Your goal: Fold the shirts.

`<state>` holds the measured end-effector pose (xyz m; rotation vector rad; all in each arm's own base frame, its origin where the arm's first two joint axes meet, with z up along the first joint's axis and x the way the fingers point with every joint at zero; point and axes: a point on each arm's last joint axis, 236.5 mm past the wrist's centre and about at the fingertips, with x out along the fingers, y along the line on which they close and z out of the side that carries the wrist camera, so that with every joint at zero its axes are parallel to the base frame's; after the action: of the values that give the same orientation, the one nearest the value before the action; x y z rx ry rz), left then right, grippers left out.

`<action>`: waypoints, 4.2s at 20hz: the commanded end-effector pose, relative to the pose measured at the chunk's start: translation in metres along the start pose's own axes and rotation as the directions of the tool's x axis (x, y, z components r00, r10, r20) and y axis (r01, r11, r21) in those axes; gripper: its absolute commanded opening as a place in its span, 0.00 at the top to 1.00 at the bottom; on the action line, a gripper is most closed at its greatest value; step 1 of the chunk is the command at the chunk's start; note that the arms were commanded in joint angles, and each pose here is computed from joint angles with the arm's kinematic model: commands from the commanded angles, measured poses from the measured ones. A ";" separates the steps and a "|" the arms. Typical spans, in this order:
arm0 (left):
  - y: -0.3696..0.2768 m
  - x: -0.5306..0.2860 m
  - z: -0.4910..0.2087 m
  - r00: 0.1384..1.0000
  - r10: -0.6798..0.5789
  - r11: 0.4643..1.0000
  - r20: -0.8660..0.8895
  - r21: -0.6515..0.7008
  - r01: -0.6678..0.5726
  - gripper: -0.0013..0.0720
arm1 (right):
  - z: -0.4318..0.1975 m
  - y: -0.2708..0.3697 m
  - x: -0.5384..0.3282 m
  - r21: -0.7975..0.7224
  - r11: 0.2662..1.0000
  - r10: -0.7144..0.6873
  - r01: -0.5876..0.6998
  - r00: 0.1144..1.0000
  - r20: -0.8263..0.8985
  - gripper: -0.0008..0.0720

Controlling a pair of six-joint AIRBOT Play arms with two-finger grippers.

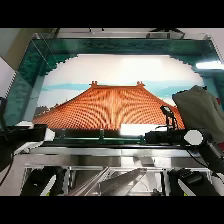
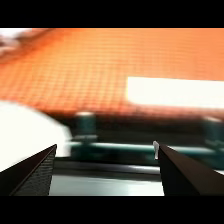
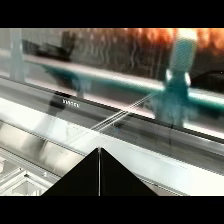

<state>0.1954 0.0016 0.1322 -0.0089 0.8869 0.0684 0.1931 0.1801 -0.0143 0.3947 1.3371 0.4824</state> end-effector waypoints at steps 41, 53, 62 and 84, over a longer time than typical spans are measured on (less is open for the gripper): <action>0.286 0.101 -0.100 0.797 0.075 0.684 -0.599 -0.550 -0.478 0.07 | 0.003 0.000 0.000 0.000 1.000 0.000 0.000 1.000 0.011 0.96; 0.184 0.189 -0.099 0.799 -0.363 0.694 -0.479 -0.711 -0.111 0.96 | 0.009 0.000 0.000 0.000 1.000 0.002 -0.002 0.999 0.037 0.96; -0.080 0.093 0.116 0.706 -0.702 0.694 -0.096 -0.312 0.649 0.96 | 0.009 0.000 0.000 -0.020 1.000 0.001 0.000 0.999 0.039 0.96; -0.252 0.125 0.048 0.545 -0.730 0.641 -0.413 -0.135 0.756 0.03 | 0.073 -0.068 -0.058 0.094 0.979 -0.197 0.180 0.955 0.223 0.40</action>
<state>0.3153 -0.2741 0.0492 -0.3271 1.2799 -0.8582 0.2398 0.1269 -0.0028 0.3571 1.2143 0.3253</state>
